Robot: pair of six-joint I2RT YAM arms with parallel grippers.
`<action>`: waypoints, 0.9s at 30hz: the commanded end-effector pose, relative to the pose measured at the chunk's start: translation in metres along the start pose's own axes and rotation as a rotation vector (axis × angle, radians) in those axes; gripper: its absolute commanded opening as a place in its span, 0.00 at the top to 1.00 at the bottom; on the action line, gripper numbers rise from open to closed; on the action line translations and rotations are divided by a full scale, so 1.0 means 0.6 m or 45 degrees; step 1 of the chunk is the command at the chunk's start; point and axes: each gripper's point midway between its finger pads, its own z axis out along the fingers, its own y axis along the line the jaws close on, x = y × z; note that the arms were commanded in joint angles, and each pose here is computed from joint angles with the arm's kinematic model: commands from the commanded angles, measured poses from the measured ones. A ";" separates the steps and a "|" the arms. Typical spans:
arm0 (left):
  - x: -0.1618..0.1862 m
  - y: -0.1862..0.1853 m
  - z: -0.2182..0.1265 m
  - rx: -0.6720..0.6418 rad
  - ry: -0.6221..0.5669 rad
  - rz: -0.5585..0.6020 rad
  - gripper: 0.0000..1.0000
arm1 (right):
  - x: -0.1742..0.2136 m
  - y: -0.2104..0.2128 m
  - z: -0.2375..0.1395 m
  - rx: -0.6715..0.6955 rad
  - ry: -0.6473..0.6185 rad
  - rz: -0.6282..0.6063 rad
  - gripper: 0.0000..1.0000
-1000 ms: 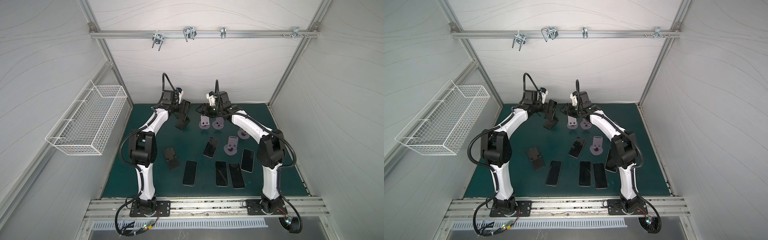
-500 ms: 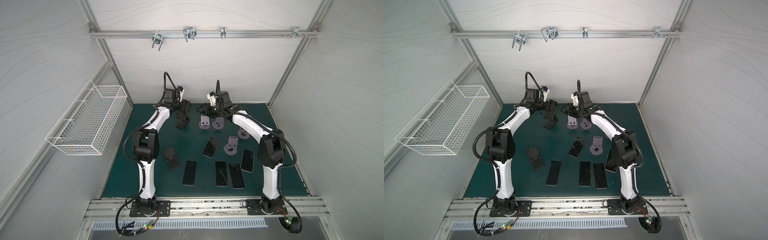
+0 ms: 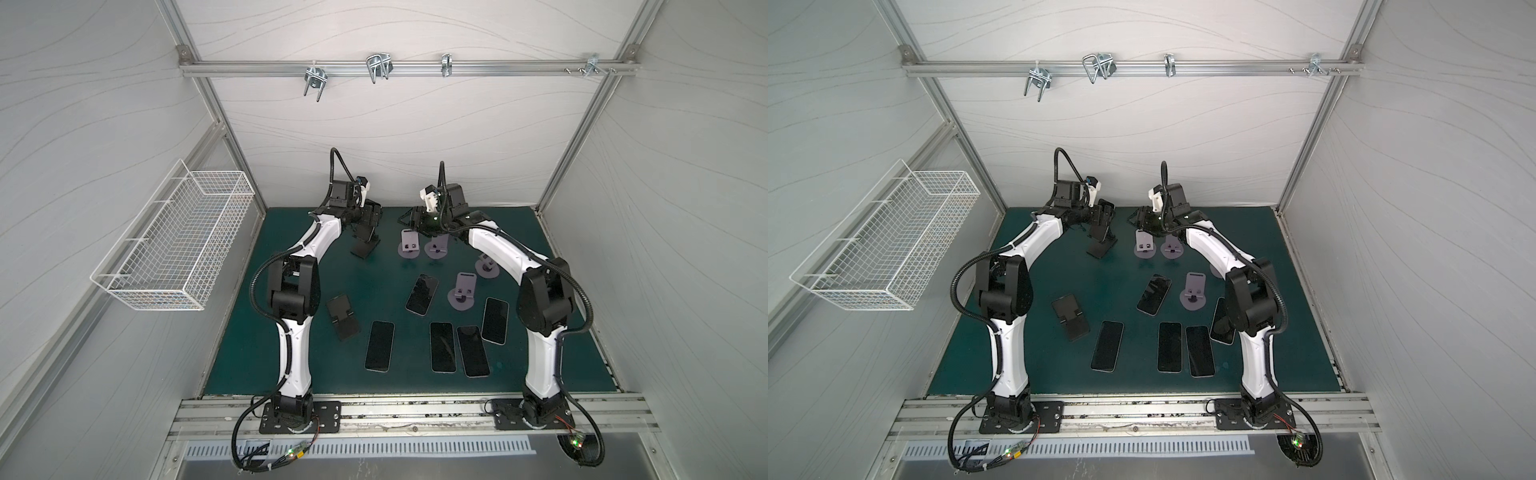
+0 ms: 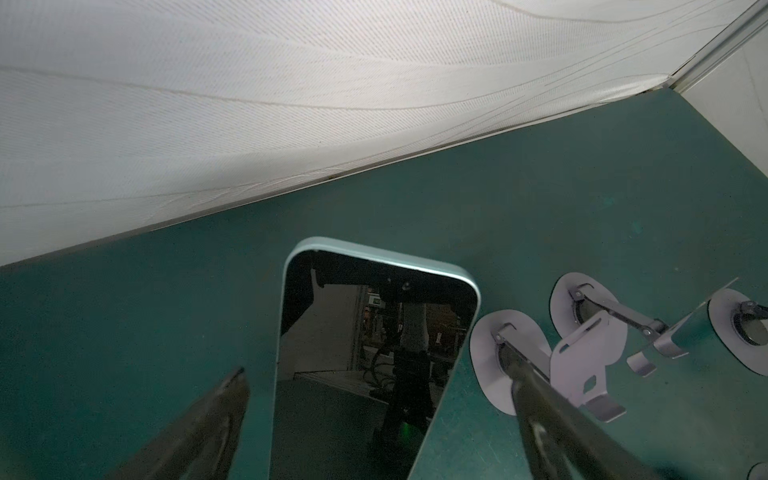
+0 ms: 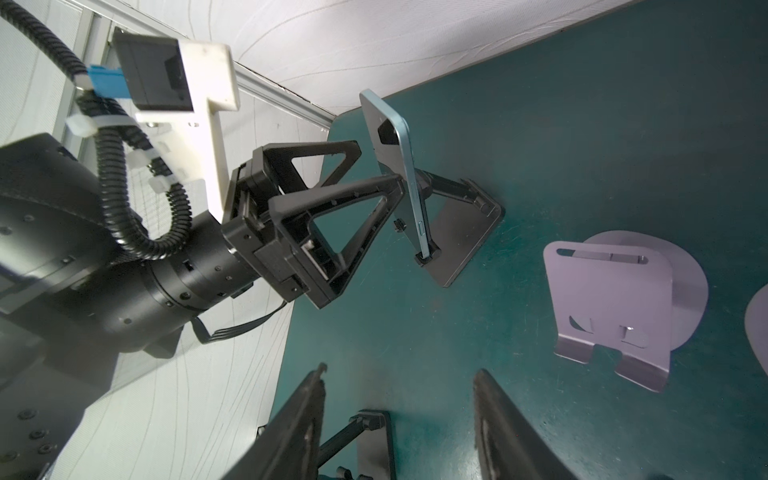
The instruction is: Remove the phone from the phone stand
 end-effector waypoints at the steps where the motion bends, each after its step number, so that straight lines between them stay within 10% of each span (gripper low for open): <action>1: -0.032 0.007 0.008 0.002 -0.075 0.043 0.01 | -0.012 0.021 -0.021 -0.041 -0.028 -0.007 0.42; 27: -0.029 0.013 0.040 0.034 -0.094 0.016 0.12 | -0.017 0.007 -0.017 -0.038 -0.027 0.037 0.46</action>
